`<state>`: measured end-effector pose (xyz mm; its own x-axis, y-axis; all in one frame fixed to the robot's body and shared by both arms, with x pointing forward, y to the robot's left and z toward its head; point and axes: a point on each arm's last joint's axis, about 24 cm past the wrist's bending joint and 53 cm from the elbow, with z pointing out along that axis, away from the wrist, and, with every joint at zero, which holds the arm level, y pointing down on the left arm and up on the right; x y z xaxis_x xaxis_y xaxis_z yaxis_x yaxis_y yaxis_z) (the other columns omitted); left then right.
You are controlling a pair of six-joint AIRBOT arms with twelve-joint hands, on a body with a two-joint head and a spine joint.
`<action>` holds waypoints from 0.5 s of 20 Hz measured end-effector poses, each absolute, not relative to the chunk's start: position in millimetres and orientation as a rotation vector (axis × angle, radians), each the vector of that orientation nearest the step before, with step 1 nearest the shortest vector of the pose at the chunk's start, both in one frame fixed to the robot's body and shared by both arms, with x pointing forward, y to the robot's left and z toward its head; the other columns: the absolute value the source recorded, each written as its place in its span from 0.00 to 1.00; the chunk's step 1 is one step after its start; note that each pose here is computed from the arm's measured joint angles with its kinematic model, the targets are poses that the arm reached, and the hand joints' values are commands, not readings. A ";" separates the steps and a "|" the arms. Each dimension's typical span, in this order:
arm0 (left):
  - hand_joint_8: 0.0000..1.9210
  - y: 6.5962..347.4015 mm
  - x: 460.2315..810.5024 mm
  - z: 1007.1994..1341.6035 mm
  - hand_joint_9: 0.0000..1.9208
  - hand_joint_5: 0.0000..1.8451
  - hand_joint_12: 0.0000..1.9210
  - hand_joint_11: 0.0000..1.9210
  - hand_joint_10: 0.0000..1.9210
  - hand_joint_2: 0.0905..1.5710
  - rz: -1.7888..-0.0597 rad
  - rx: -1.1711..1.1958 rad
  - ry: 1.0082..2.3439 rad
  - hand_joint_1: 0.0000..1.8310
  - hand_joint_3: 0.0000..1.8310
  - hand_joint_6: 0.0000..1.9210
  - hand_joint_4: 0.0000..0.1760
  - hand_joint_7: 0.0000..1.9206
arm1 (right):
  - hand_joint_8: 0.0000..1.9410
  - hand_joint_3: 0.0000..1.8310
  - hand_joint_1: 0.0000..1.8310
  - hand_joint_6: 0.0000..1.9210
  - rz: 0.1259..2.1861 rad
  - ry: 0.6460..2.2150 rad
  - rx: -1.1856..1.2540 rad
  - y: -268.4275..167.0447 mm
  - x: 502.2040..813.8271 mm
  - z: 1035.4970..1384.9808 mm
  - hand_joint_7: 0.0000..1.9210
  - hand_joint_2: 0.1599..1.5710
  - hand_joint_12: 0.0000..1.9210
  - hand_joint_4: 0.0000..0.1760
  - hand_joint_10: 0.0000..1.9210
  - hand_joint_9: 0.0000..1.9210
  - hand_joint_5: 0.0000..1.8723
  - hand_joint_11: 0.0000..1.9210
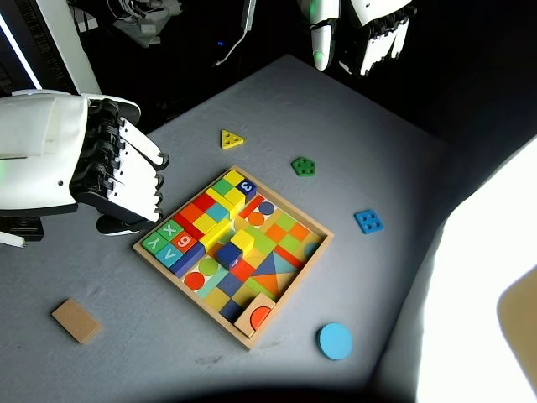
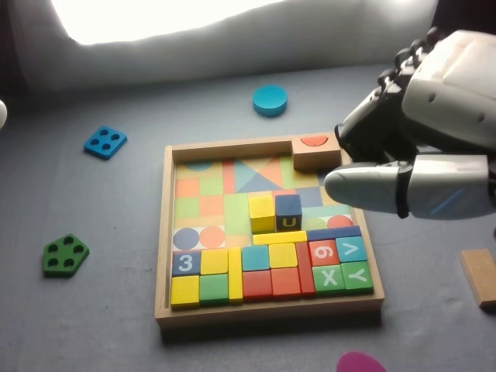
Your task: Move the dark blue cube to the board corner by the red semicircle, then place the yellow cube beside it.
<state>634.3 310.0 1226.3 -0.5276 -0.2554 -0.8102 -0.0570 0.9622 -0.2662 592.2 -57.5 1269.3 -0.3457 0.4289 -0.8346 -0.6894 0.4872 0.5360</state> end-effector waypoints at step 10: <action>0.00 310.5 633.3 1224.7 0.09 0.05 0.37 0.00 0.00 0.73 -0.252 -0.224 2.127 0.00 0.00 0.00 0.14 0.07 | 0.00 0.00 0.01 0.01 1.103 1.555 -0.257 -52.2 597.6 1258.8 0.08 0.68 0.35 0.04 0.03 0.04 0.11 0.00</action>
